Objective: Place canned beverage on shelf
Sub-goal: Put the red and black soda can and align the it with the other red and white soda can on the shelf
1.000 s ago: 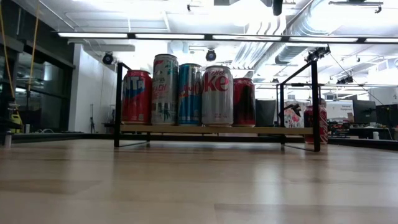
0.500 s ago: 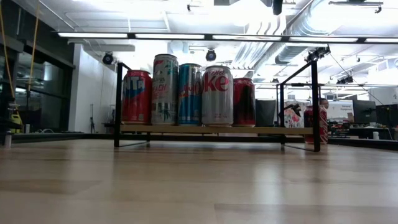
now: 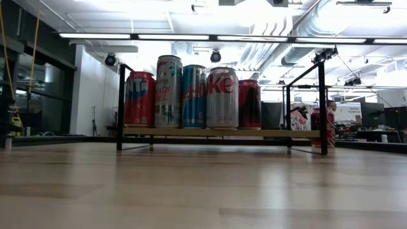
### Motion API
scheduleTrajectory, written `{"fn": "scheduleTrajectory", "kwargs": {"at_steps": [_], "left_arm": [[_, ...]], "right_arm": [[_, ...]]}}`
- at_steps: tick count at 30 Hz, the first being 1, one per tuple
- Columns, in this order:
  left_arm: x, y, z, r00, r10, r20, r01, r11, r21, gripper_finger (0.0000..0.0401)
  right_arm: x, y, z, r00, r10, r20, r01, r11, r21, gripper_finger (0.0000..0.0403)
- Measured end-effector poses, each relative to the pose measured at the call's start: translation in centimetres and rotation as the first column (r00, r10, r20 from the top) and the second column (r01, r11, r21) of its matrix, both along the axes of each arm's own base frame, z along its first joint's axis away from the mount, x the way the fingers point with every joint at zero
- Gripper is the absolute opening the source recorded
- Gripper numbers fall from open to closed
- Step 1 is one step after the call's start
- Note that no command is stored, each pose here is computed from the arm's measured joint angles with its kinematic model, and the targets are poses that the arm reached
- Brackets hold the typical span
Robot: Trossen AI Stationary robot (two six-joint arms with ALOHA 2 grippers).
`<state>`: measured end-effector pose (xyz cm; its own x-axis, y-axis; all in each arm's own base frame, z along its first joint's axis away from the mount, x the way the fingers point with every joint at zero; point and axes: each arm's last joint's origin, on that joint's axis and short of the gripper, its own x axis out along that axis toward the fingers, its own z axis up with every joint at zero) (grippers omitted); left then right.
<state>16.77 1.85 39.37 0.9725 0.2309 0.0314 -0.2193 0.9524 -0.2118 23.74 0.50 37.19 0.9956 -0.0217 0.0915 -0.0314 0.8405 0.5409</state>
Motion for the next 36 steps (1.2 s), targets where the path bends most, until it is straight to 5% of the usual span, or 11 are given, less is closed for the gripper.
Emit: {"fn": "scheduleTrajectory", "kwargs": {"at_steps": [5, 9, 16, 19, 23, 30, 32, 36], "left_arm": [[0.0, 0.0, 0.0, 1.000, 0.000, -0.001, 0.000, 1.000, -0.001, 0.0275], [0.0, 0.0, 0.0, 1.000, 0.000, -0.001, 0.000, 1.000, -0.001, 0.0275], [0.0, 0.0, 0.0, 1.000, 0.000, -0.001, 0.000, 1.000, -0.001, 0.0275], [0.0, 0.0, 0.0, 1.000, 0.000, 0.000, 0.000, 1.000, -0.001, 0.0275], [0.0, 0.0, 0.0, 1.000, 0.000, 0.000, 0.000, 1.000, -0.003, 0.0275], [0.0, -0.1, 0.0, 1.000, -0.019, 0.005, 0.019, 1.000, -0.025, 0.0275], [0.0, -0.1, 0.0, 1.000, -0.020, 0.005, 0.020, 0.999, -0.025, 0.0275], [0.0, -0.1, 0.0, 1.000, -0.021, 0.005, 0.021, 0.999, -0.025, 0.0275]], "right_arm": [[-0.2, 0.3, 1.6, 0.995, 0.092, 0.042, -0.092, 0.996, -0.012, 0.0383], [-0.6, 1.2, 3.3, 0.976, 0.211, 0.047, -0.215, 0.974, 0.079, 0.0368], [-1.5, 5.9, 5.2, 0.875, 0.394, -0.280, -0.309, 0.901, 0.303, 0.0367], [-1.8, 8.9, 4.9, 0.738, 0.472, -0.483, -0.268, 0.861, 0.432, 0.0367], [-3.0, 12.9, 2.8, 0.443, 0.477, -0.759, -0.043, 0.857, 0.514, 0.0367], [-6.3, 19.8, -2.2, -0.047, 0.371, -0.927, 0.420, 0.850, 0.319, 0.0367], [-6.8, 21.6, -3.4, -0.125, 0.366, -0.922, 0.500, 0.826, 0.260, 0.0367], [-6.9, 24.6, -5.3, -0.192, 0.385, -0.903, 0.581, 0.786, 0.211, 0.0367]]}}
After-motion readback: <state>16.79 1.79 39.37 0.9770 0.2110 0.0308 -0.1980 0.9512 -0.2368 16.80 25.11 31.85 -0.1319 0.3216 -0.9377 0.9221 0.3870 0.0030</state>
